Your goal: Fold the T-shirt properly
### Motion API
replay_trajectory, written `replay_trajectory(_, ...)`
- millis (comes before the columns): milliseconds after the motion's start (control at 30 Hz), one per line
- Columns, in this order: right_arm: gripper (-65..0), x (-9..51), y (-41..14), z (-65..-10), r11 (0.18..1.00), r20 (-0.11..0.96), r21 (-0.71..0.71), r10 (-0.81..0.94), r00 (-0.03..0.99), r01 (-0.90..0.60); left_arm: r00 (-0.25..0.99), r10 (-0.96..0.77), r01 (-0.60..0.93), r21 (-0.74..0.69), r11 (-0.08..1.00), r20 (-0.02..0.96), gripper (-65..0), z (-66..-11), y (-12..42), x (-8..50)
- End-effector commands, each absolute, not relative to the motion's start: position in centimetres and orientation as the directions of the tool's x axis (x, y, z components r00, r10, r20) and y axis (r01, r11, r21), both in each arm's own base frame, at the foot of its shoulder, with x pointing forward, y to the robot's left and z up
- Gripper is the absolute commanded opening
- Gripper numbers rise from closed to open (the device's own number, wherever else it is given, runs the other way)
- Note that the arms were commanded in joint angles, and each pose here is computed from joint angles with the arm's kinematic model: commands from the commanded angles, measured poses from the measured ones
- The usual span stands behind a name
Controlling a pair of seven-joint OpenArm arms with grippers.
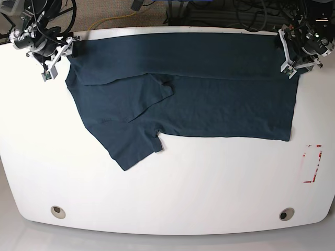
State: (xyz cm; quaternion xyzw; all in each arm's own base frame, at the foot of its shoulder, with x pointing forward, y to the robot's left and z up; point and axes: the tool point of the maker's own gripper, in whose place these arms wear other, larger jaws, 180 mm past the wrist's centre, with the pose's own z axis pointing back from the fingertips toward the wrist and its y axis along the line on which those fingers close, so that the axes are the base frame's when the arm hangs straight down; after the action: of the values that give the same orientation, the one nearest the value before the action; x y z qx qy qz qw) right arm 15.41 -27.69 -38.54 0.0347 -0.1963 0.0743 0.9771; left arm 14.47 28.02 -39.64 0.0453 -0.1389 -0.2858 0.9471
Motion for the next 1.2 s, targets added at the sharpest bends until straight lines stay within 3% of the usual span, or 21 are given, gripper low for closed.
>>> replay_trajectory(0,-14.9,16.6,-28.1,-36.7,0.983,0.438,-0.012,0.170,0.883,-0.183,0.764,-0.577,0.537,0.212,0.816,0.288,-25.3,-37.9,27.9,16.3)
replay_trajectory(67,-7.9,17.9,-28.0,-36.0,0.982,0.471,-0.024,0.175,0.865,-0.186,0.747,-0.583,0.531,0.239,0.813,0.321,-25.3,-37.0,27.8,17.9)
replay_trajectory(300,-7.6,22.2,-28.3,-33.9,0.984,0.565,-0.040,0.168,0.808,-0.176,0.721,-0.556,0.454,0.323,0.830,0.414,-25.3,-33.8,29.3,22.0)
replay_trajectory(467,-7.6,26.3,-28.7,-34.1,0.989,0.611,0.039,0.087,0.787,-0.140,0.679,-0.546,0.402,0.374,0.836,0.491,-25.4,-31.2,29.8,25.9)
replay_trajectory(733,-18.5,32.7,-28.0,-35.3,0.982,0.623,0.136,0.018,0.782,-0.131,0.675,-0.458,0.310,0.341,0.888,0.579,-25.6,-29.8,31.6,31.2)
replay_trajectory(1167,-18.9,40.0,-24.6,-39.6,0.947,0.631,0.261,-0.021,0.776,-0.187,0.678,-0.360,0.244,0.266,0.933,0.641,-25.6,-29.2,33.0,35.3)
